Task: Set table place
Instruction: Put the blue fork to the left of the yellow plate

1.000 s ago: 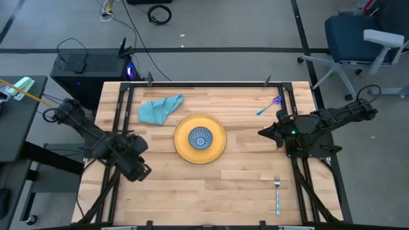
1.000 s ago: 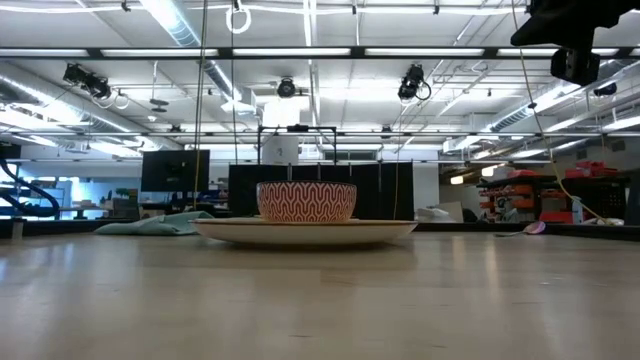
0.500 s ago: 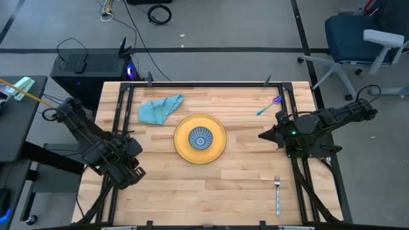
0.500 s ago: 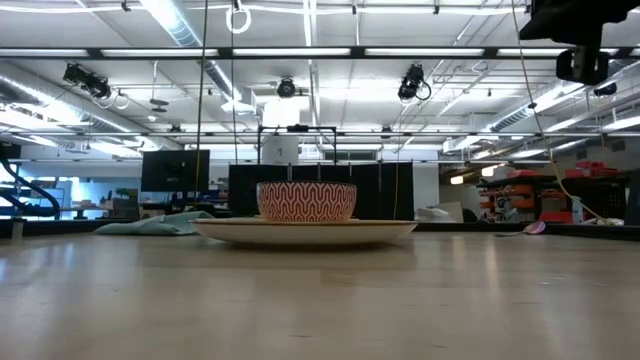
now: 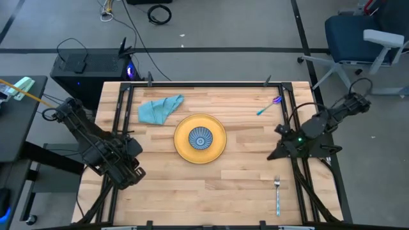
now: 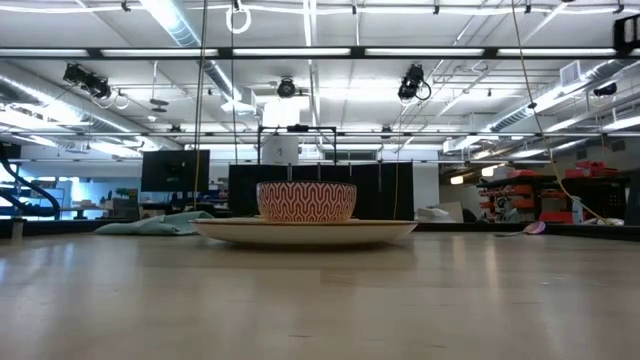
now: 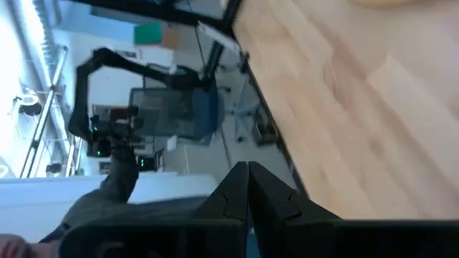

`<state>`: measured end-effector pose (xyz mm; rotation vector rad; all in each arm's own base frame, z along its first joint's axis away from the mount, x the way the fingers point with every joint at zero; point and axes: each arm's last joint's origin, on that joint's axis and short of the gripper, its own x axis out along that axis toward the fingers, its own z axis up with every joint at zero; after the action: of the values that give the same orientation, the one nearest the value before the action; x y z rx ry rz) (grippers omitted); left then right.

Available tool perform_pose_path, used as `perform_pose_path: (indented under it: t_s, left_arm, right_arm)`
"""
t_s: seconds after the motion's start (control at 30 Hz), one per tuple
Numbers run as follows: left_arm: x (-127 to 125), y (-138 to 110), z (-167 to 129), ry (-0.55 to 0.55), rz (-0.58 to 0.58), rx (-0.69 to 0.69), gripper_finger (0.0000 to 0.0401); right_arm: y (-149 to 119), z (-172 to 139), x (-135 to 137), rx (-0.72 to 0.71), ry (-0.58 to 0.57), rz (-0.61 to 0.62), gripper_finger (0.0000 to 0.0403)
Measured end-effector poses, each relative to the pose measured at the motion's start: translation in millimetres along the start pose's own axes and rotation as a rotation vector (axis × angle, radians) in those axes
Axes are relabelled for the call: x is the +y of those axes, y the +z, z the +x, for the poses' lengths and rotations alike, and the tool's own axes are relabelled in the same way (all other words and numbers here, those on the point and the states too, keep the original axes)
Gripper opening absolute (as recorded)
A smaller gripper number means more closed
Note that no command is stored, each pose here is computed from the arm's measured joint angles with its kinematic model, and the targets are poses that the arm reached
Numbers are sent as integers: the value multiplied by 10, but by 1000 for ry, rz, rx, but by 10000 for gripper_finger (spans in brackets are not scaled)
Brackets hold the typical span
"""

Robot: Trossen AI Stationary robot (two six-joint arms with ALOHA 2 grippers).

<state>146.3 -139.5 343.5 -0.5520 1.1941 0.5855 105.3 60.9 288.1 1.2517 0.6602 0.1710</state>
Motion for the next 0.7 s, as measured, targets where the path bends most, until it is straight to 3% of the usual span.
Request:
perform_pose_path:
  t_s: [0.17, 0.4, 0.7]
  left_arm:
    - [-5, 0, 0, -5, -1, 0, 69]
    - [-6, 7, 0, -6, -1, -24, 76]
    - [-6, 20, -1, -5, -1, -69, 77]
  right_arm:
    - [-173, 117, -28, 107, -88, 148, 17]
    - [-517, 324, -190, 221, -389, 356, 17]
    - [-960, 475, -501, 194, -809, 399, 17]
